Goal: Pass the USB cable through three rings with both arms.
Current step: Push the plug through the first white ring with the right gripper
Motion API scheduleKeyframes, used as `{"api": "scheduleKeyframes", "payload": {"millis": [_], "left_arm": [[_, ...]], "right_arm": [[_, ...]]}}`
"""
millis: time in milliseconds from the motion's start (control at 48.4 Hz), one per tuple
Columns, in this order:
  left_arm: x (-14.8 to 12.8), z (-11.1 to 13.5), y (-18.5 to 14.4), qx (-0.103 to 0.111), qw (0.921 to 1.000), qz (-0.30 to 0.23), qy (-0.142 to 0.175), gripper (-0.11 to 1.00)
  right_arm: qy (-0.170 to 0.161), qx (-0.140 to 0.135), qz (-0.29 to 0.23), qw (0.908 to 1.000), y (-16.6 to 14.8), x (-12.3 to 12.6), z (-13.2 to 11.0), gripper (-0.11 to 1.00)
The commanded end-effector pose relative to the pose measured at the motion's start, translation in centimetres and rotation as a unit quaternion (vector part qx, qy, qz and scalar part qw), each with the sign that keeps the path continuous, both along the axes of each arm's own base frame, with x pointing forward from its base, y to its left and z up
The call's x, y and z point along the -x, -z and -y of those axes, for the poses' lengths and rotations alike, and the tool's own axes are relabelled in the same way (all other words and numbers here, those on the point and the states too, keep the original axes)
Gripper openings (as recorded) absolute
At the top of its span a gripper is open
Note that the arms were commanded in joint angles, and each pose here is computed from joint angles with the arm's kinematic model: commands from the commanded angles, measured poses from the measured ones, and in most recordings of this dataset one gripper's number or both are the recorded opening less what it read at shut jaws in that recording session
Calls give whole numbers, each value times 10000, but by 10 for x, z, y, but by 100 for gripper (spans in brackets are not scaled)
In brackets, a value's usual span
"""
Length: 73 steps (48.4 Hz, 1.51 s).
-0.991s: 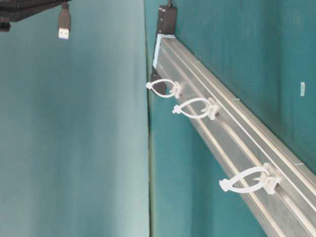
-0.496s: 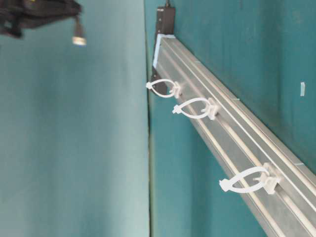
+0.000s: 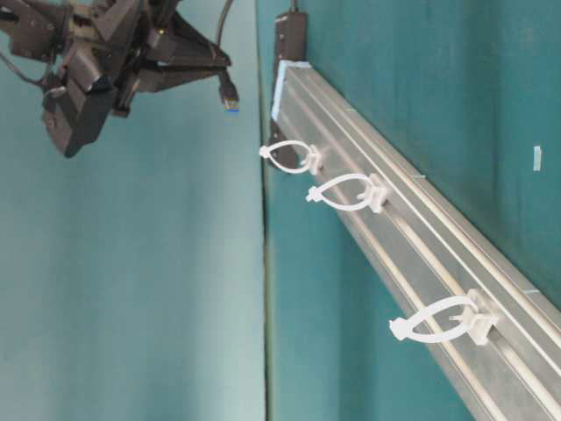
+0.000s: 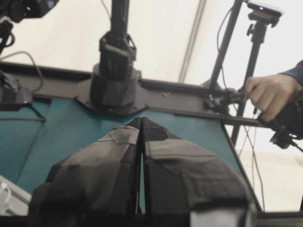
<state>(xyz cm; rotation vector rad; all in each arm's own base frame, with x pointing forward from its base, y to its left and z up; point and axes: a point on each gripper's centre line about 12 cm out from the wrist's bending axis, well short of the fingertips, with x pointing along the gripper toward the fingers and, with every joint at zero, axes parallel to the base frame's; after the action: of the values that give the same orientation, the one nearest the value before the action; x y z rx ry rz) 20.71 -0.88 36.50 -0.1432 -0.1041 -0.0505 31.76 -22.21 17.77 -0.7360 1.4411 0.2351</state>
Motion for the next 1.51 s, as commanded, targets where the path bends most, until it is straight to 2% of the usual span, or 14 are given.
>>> {"api": "scheduleKeyframes", "payload": {"millis": [0, 413, 620, 867, 1033, 1177, 1487], "left_arm": [[-1, 0, -10, 4, 10000, 100, -7, -1], [0, -2, -9, -5, 10000, 62, -47, -1], [0, -2, -7, -9, 10000, -30, -49, -1], [0, -2, -6, -2, 10000, -61, -56, -1], [0, -2, -7, 30, 10000, -24, -52, -1], [-1, -2, -6, 106, 9999, -12, -43, -1], [-14, -10, 3, 167, 9996, -72, -217, -1]], "right_arm": [[-195, -22, 14, 9998, 2, -7, -8, 8], [-586, -151, 141, 9981, 27, -37, -33, 8], [-568, -279, 203, 9978, 38, -44, -37, 8], [-612, -302, 257, 9973, 37, -49, -42, 8], [-539, -517, 434, 9963, 37, -54, -51, 8], [-566, -596, 624, 9947, 37, -60, -59, 8], [-505, -748, 806, 9927, 37, -64, -67, 8]]}}
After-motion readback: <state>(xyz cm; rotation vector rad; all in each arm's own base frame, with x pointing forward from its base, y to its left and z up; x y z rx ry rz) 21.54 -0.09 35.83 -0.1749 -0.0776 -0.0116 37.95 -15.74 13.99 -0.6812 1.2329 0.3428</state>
